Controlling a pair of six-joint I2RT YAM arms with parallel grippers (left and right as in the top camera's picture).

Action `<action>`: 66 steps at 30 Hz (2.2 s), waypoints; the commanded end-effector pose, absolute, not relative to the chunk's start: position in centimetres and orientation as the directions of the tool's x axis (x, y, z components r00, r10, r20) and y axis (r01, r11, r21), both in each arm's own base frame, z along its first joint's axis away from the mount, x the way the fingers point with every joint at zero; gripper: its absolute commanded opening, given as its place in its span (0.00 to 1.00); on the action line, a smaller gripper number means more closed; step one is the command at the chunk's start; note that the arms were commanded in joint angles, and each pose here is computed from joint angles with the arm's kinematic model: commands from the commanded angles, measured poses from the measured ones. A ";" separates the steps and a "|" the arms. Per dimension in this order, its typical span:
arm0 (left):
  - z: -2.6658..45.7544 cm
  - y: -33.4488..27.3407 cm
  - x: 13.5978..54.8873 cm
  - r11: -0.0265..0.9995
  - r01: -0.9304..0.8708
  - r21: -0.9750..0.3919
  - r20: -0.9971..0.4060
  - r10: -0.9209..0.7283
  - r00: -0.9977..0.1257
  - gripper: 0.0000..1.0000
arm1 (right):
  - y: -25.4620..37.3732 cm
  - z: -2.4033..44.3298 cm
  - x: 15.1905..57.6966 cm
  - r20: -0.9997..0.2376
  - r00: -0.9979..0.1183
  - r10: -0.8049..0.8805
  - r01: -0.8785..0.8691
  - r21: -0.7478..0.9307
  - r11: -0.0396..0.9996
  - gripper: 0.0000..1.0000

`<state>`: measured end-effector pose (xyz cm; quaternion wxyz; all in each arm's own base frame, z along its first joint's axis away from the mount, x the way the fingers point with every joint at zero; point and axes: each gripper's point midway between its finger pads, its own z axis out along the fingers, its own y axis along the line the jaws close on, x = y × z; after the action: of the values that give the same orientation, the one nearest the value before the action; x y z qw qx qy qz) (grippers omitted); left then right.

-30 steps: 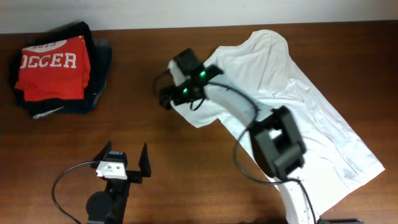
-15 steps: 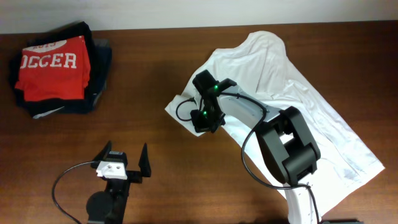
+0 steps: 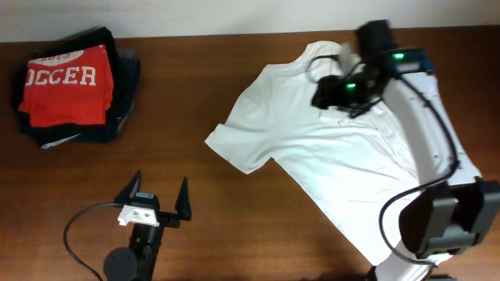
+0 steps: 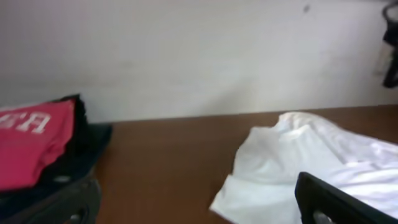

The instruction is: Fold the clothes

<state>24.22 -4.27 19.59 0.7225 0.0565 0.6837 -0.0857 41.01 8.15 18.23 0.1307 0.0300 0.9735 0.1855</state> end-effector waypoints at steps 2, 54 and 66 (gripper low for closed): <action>27.7 -5.1 23.1 0.967 0.256 -0.010 -0.997 -0.029 0.071 0.99 | 1.0 17.9 41.6 -0.245 -0.937 0.251 0.163 0.328 0.930 0.98; -5.3 -12.2 34.0 0.983 0.175 0.060 -0.047 0.178 -0.983 0.00 | -1.2 17.9 41.6 -0.245 -0.922 0.299 0.212 0.328 0.921 0.98; 18.2 -11.4 32.7 0.997 0.075 -0.032 -0.529 0.047 -0.847 0.01 | -1.2 17.9 41.6 -0.245 -0.922 0.299 0.212 0.328 0.921 0.98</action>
<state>32.63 -12.26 8.86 0.1384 0.0553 0.9888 0.0044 41.60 -0.76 17.71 0.1419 0.1320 0.9687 0.1549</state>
